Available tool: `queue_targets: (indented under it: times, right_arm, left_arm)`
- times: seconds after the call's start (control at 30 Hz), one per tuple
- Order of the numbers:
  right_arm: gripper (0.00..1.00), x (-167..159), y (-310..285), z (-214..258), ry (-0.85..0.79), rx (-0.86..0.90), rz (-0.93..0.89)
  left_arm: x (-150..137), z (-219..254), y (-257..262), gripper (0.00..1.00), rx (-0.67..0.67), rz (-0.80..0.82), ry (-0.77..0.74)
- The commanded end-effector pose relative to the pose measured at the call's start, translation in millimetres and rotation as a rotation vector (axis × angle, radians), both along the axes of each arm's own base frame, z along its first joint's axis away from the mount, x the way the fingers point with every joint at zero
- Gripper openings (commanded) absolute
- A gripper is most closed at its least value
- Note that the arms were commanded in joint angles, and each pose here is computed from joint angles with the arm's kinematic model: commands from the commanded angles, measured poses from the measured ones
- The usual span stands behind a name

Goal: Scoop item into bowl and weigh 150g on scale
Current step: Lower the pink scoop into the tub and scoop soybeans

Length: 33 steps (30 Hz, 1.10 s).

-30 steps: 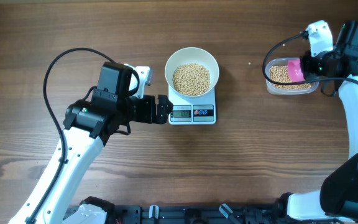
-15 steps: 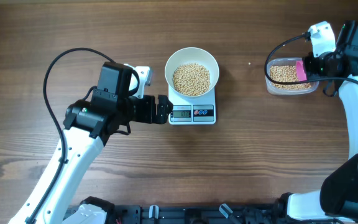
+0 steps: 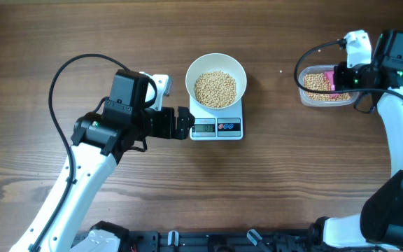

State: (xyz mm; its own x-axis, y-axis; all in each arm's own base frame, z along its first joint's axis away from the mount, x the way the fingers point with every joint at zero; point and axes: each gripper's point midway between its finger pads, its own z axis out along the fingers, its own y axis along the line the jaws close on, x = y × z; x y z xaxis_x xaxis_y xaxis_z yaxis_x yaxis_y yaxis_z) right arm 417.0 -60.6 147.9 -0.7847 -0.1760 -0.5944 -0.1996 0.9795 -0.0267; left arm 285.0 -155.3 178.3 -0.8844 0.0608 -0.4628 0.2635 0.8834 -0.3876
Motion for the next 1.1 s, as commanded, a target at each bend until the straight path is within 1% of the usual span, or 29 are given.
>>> queue_targets:
  times: [0.0,0.2,0.47,0.53,0.73,0.8,1.07]
  right_arm:
    - [0.04,-2.7,17.8,-6.0,0.025,0.132,-0.012]
    - [0.04,-7.9,23.8,-7.9,0.049,0.170,-0.006]
    - [0.04,-14.1,21.0,-8.9,0.077,0.242,-0.058]
    - [0.04,-14.8,15.9,-8.0,0.078,0.273,-0.092]
    - [0.04,-17.3,18.3,5.4,0.042,0.433,-0.056]
    - [0.04,-18.2,13.5,9.6,0.034,0.486,-0.079]
    - [0.04,-30.4,-12.5,8.8,0.052,0.550,-0.176]
  left_arm:
    - [-2.2,-2.4,-2.7,1.00,-0.002,-0.023,0.002]
    - [-2.2,-2.4,-2.7,1.00,-0.002,-0.023,0.002]
    - [-2.2,-2.4,-2.7,1.00,-0.002,-0.023,0.002]
    - [-2.2,-2.4,-2.7,1.00,-0.002,-0.023,0.002]
    - [-2.2,-2.4,-2.7,1.00,-0.002,-0.023,0.002]
    - [-2.2,-2.4,-2.7,1.00,-0.002,-0.023,0.002]
    - [-2.2,-2.4,-2.7,1.00,-0.002,-0.023,0.002]
